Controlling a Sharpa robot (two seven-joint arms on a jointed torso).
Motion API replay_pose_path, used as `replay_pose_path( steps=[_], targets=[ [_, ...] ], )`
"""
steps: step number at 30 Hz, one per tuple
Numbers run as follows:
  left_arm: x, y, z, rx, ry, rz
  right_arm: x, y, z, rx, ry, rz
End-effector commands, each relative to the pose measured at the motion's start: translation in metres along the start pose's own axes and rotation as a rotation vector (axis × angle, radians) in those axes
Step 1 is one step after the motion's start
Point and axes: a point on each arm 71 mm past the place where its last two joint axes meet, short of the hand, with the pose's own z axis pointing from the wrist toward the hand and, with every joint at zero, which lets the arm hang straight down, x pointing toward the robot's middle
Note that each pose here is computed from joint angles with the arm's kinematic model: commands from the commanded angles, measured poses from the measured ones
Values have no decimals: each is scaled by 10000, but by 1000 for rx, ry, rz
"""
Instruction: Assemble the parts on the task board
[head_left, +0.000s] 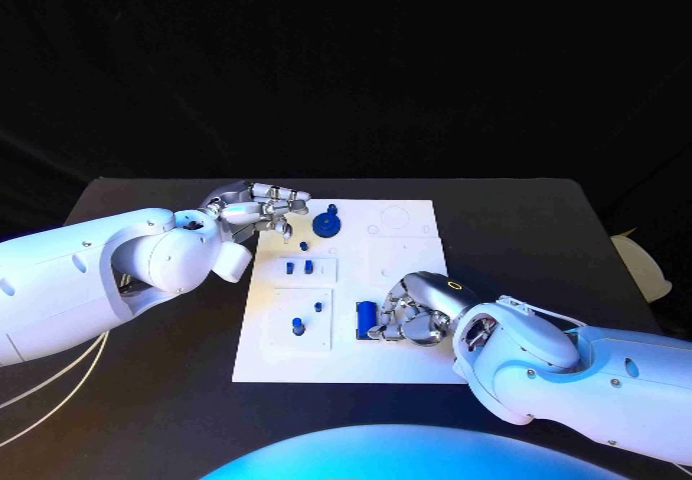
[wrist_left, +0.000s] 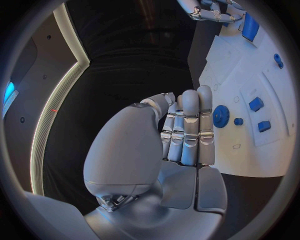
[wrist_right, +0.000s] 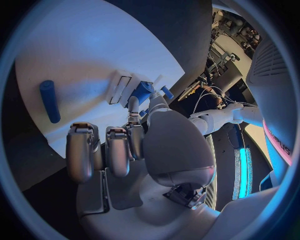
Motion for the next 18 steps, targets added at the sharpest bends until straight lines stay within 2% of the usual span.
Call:
replay_pose_path(
  steps=[1, 18],
  targets=[
    [23, -7, -1, 4, 18, -6, 24, 18, 0, -14, 23, -11],
    [20, -6, -2, 3, 19, -6, -14, -32, 69, 15, -45, -16]
  ],
)
